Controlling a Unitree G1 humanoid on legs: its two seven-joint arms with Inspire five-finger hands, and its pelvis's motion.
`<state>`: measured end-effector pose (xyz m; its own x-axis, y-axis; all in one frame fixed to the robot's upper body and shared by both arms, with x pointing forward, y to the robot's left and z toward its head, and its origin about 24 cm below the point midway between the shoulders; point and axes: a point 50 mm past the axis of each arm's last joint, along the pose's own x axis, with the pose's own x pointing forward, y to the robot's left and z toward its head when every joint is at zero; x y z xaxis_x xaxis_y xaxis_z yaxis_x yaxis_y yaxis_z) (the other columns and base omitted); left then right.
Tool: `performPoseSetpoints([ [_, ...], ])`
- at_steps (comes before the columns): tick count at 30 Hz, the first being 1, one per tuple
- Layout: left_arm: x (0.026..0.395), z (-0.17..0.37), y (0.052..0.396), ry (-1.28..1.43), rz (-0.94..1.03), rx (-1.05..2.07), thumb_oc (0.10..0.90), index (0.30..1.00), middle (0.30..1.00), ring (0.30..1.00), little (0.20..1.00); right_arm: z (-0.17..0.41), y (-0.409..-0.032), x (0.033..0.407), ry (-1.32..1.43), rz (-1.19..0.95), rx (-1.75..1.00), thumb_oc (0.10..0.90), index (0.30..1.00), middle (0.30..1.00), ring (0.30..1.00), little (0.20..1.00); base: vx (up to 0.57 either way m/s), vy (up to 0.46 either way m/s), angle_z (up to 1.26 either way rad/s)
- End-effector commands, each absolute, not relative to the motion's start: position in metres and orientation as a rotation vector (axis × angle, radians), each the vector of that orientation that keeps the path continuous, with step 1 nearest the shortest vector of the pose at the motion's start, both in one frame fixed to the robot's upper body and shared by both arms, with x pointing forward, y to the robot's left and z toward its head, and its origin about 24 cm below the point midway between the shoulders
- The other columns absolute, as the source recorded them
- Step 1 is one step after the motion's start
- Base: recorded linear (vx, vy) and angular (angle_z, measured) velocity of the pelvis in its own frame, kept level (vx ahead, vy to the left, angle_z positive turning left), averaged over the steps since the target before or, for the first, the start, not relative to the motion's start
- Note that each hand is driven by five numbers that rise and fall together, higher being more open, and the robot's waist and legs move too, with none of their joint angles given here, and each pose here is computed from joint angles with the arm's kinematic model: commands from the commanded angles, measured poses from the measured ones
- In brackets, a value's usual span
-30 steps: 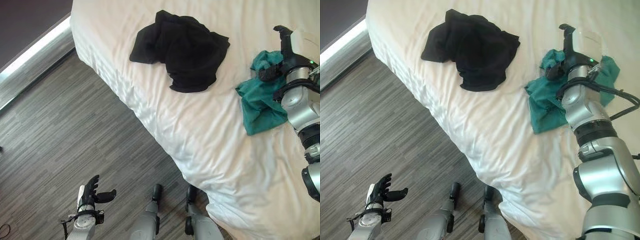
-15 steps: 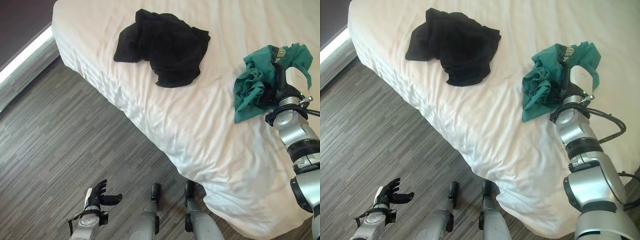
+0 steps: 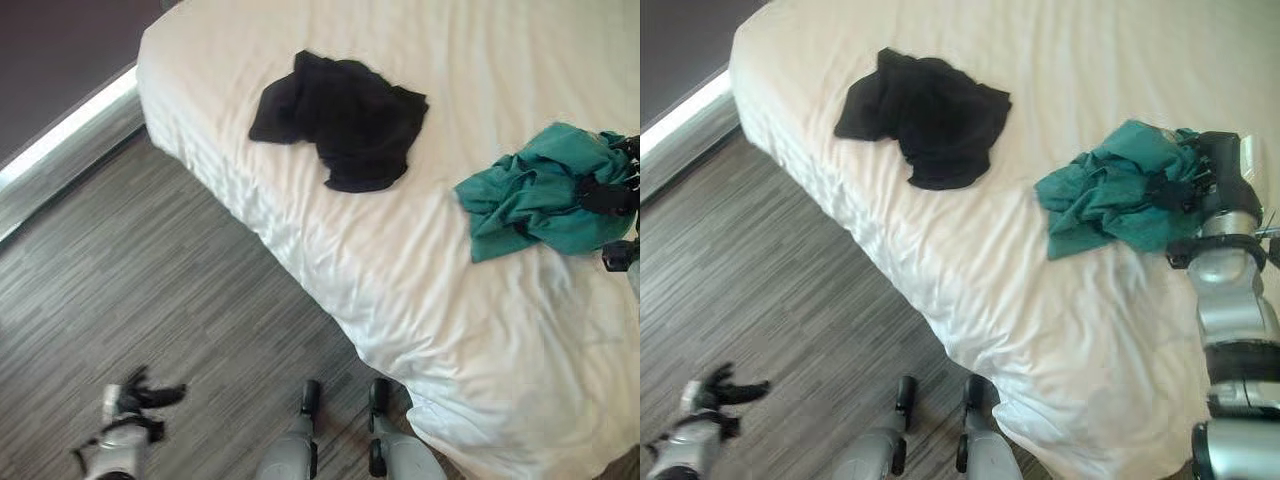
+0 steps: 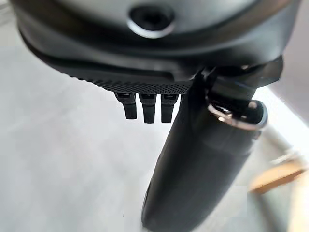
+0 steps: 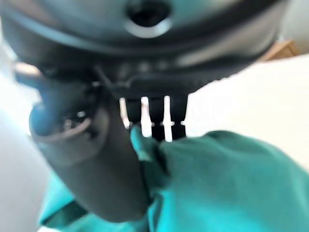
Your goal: Pick up bed clothes into laundry basket.
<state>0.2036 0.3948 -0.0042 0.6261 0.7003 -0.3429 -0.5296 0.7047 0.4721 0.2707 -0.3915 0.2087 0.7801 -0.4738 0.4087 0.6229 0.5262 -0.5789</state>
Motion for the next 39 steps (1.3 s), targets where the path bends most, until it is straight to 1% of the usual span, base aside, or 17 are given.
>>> performPoseSetpoints([
  [1, 0.229, 0.077, 0.422, 0.218, 0.843, 0.544, 0.8, 0.9, 0.9, 0.9, 0.9, 0.231, -0.426, 0.23, -0.364, -0.959, -0.675, 0.4, 0.3, 0.3, 0.3, 0.3, 0.1, 0.045, 0.11],
  [2, 0.208, 0.176, 0.48, 0.122, 0.988, 0.691, 0.8, 0.9, 0.9, 0.9, 0.9, 0.242, -0.436, 0.223, -0.347, -0.969, -0.697, 0.4, 0.3, 0.3, 0.3, 0.3, 0.18, 0.062, 0.09],
  [3, 0.225, 0.177, 0.454, 0.003, 0.869, 0.735, 0.8, 0.9, 0.9, 0.9, 0.9, 0.213, -0.443, 0.21, -0.263, -0.995, -0.675, 0.4, 0.3, 0.3, 0.3, 0.3, 0.13, 0.058, -0.07],
  [4, 0.225, 0.177, 0.453, 0.003, 0.868, 0.737, 0.8, 0.9, 0.9, 0.9, 0.9, 0.212, -0.443, 0.209, -0.262, -0.996, -0.676, 0.4, 0.3, 0.3, 0.3, 0.3, 0.11, 0.024, -0.24],
  [6, 0.222, 0.183, 0.446, -0.035, 0.922, 0.854, 0.8, 0.9, 0.9, 0.9, 0.9, 0.17, -0.458, 0.179, -0.097, -1.066, -0.648, 0.4, 0.3, 0.3, 0.3, 0.3, 0.17, 0.043, -0.66],
  [8, 0.226, 0.192, 0.44, -0.082, 0.937, 0.887, 0.8, 0.9, 0.9, 0.9, 0.9, 0.152, -0.463, 0.164, -0.034, -1.11, -0.629, 0.4, 0.3, 0.3, 0.3, 0.3, 0.25, 0.097, -0.51],
  [13, 0.234, 0.185, 0.432, -0.081, 0.962, 0.876, 0.8, 0.9, 0.9, 0.9, 0.9, 0.103, -0.464, 0.158, 0.184, -1.096, -0.627, 0.4, 0.3, 0.3, 0.3, 0.3, 0.19, 0.092, -0.91],
  [14, 0.237, 0.185, 0.429, -0.085, 0.955, 0.884, 0.8, 0.9, 0.9, 0.9, 0.9, 0.087, -0.464, 0.153, 0.281, -1.068, -0.644, 0.4, 0.3, 0.3, 0.3, 0.3, 0.17, 0.129, -1.09],
  [15, 0.243, 0.185, 0.425, -0.084, 0.947, 0.898, 0.8, 0.9, 0.9, 0.9, 0.9, 0.056, -0.46, 0.144, 0.454, -0.998, -0.683, 0.4, 0.3, 0.3, 0.3, 0.3, 0.22, 0.265, -1.63],
  [16, 0.253, 0.182, 0.42, -0.058, 0.926, 0.934, 0.8, 0.9, 0.9, 0.9, 0.9, 0.013, -0.453, 0.116, 0.652, -0.959, -0.636, 0.4, 0.3, 0.3, 0.3, 0.3, 0.2, 0.319, -1.56],
  [18, 0.261, 0.176, 0.418, -0.022, 0.914, 0.937, 0.8, 0.9, 0.9, 0.9, 0.9, -0.018, -0.443, 0.095, 0.805, -0.931, -0.578, 0.4, 0.3, 0.3, 0.3, 0.3, 0.14, 0.232, -0.6],
  [19, 0.262, 0.177, 0.418, -0.023, 0.913, 0.939, 0.8, 0.9, 0.9, 0.9, 0.9, -0.018, -0.443, 0.094, 0.806, -0.93, -0.576, 0.4, 0.3, 0.3, 0.3, 0.3, 0.14, 0.234, -0.06],
  [20, 0.269, 0.174, 0.419, 0.019, 0.893, 0.97, 0.8, 0.9, 0.9, 0.9, 0.9, -0.046, -0.428, 0.075, 0.934, -0.872, -0.53, 0.4, 0.3, 0.3, 0.3, 0.3, 0.12, 0.231, -0.46],
  [22, 0.271, 0.175, 0.418, 0.019, 0.883, 0.972, 0.8, 0.9, 0.9, 0.9, 0.9, -0.056, -0.422, 0.068, 0.987, -0.838, -0.522, 0.4, 0.3, 0.3, 0.3, 0.3, 0.11, 0.221, -0.87],
  [23, 0.278, 0.171, 0.417, 0.045, 0.867, 0.963, 0.8, 0.9, 0.9, 0.9, 0.9, -0.077, -0.406, 0.053, 1.109, -0.758, -0.513, 0.4, 0.3, 0.3, 0.3, 0.3, 0.08, 0.197, -0.84],
  [31, 0.32, 0.189, 0.391, 0.005, 0.78, 0.949, 0.8, 0.9, 0.9, 0.9, 0.9, -0.113, -0.367, 0.036, 1.29, -0.61, -0.446, 0.4, 0.3, 0.3, 0.3, 0.3, 0.03, 0.162, -0.55],
  [39, 0.344, 0.16, 0.375, 0.218, 0.675, 0.976, 0.8, 0.9, 0.9, 0.9, 0.9, -0.13, -0.344, 0.019, 1.412, -0.541, -0.414, 0.4, 0.3, 0.3, 0.3, 0.3, 0.0, 0.096, -0.29],
])
